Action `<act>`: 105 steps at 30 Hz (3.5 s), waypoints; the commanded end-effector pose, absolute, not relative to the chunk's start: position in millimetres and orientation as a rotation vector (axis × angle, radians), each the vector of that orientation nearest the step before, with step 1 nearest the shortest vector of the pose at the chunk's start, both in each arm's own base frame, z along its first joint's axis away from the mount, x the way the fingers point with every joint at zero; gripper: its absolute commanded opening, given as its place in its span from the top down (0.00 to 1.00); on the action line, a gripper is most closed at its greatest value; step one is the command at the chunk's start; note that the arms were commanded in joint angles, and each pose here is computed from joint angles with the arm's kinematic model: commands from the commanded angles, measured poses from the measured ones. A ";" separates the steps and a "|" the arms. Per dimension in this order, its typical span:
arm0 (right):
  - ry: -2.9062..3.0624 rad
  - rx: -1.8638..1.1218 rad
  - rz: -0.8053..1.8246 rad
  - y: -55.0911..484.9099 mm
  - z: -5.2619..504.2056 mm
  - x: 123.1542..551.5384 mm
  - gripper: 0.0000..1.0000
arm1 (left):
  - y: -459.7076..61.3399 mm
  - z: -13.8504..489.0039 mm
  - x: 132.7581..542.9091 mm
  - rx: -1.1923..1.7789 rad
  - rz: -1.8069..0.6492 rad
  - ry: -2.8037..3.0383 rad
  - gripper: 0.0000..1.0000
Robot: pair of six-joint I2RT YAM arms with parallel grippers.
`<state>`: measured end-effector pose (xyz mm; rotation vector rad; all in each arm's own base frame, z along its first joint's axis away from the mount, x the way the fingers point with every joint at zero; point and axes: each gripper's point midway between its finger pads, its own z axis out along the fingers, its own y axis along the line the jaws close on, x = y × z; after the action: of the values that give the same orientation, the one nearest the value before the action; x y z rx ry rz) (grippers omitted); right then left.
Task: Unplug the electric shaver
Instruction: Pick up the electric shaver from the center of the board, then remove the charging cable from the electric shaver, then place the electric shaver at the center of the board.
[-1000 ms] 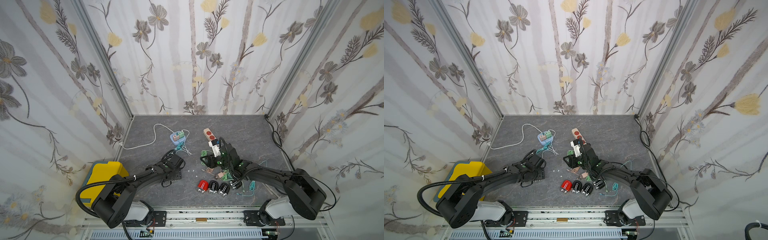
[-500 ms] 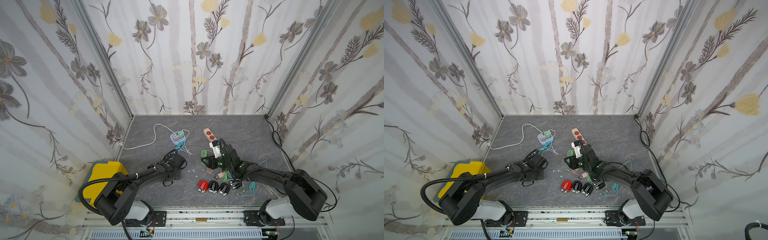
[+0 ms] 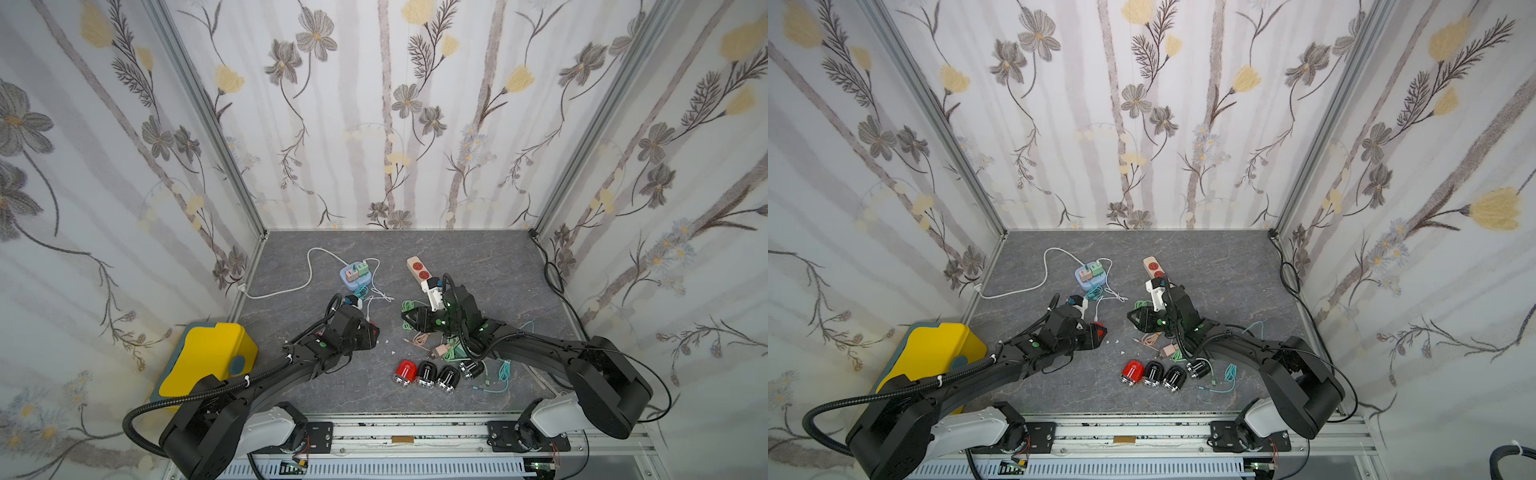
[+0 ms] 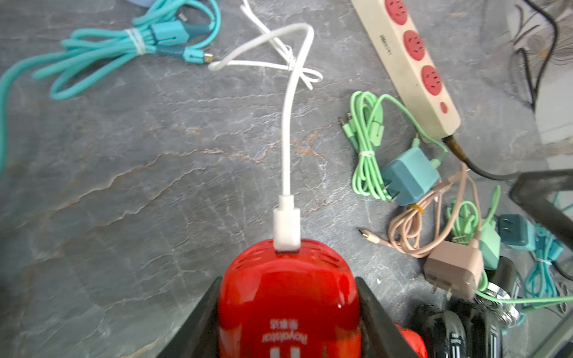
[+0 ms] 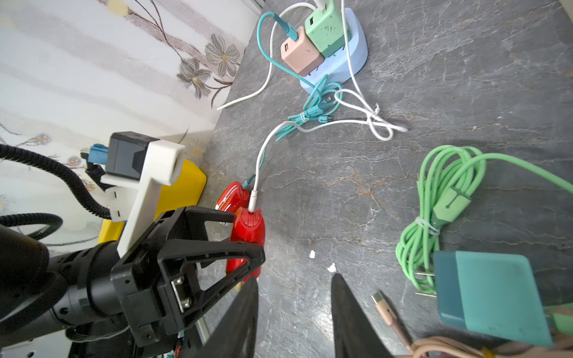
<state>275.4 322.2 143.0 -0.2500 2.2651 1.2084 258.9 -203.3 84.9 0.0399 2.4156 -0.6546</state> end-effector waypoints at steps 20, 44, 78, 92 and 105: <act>2.335 -0.347 1.152 349.1 175.9 293.6 0.64 | -250.6 152.9 259.8 0.370 -0.821 1.914 0.60; 2.343 -0.445 1.191 375.0 171.7 282.8 1.00 | -257.2 140.1 255.5 0.387 -0.776 1.956 0.61; 2.205 -0.461 1.204 365.5 211.3 293.3 1.00 | -226.5 73.8 195.7 0.271 -0.606 2.378 0.63; 2.236 -0.460 1.200 362.7 192.8 289.1 1.00 | -218.8 32.1 173.8 0.135 -0.487 2.651 0.60; 2.252 -0.457 1.219 366.6 178.9 290.1 1.00 | -219.4 11.3 157.1 0.264 -0.409 2.792 0.43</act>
<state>289.6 362.3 174.9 -0.4480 2.2840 1.1866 173.4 -228.5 23.4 0.2023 2.6922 -0.4647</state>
